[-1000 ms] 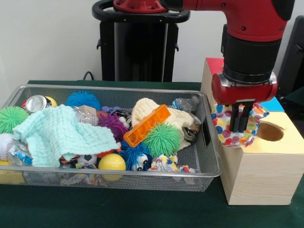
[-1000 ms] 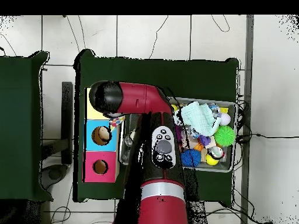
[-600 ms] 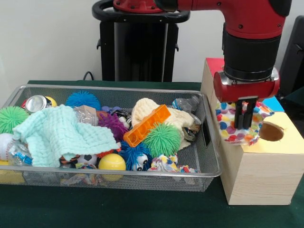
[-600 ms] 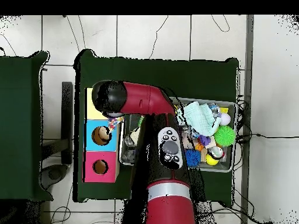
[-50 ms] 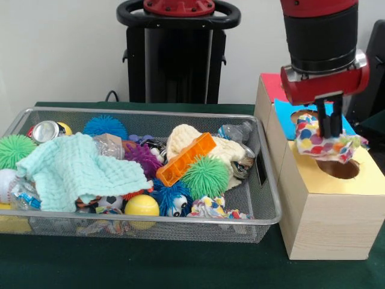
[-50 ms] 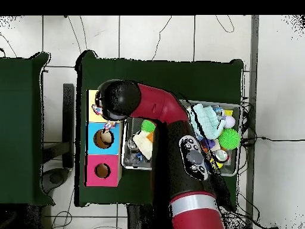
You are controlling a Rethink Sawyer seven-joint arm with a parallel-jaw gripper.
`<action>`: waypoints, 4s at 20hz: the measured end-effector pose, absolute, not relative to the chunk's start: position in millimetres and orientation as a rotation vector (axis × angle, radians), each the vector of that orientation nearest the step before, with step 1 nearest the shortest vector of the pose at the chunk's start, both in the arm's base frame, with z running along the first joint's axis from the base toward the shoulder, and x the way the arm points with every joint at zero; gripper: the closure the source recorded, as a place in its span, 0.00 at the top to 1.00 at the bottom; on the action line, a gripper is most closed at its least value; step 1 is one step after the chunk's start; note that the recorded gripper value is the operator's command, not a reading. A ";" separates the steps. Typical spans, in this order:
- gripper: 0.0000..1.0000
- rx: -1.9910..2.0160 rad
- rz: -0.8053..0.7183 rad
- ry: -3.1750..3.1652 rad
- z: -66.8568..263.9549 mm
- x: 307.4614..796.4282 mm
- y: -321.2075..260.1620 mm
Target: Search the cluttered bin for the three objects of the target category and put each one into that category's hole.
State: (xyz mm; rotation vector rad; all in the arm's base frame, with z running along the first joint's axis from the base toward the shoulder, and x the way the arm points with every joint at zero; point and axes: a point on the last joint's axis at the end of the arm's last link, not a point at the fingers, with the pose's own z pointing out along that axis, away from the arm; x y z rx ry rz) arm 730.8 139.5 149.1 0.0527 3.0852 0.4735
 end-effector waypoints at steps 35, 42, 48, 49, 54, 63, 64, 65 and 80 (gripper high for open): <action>0.00 -0.190 0.450 3.156 76.0 717.9 196.6; 0.00 -0.189 0.430 3.196 68.8 727.0 189.5; 0.00 -0.206 0.317 3.210 49.8 730.0 174.7; 0.00 -0.212 0.302 3.210 49.4 730.0 174.3; 0.00 -0.275 0.198 3.202 52.1 726.3 180.3; 1.00 -0.328 0.119 3.194 58.1 720.9 188.5; 1.00 -0.328 0.121 3.194 58.2 720.8 189.3; 1.00 -0.329 0.122 3.194 58.3 720.7 190.0; 1.00 -0.332 0.121 3.190 58.6 720.1 191.2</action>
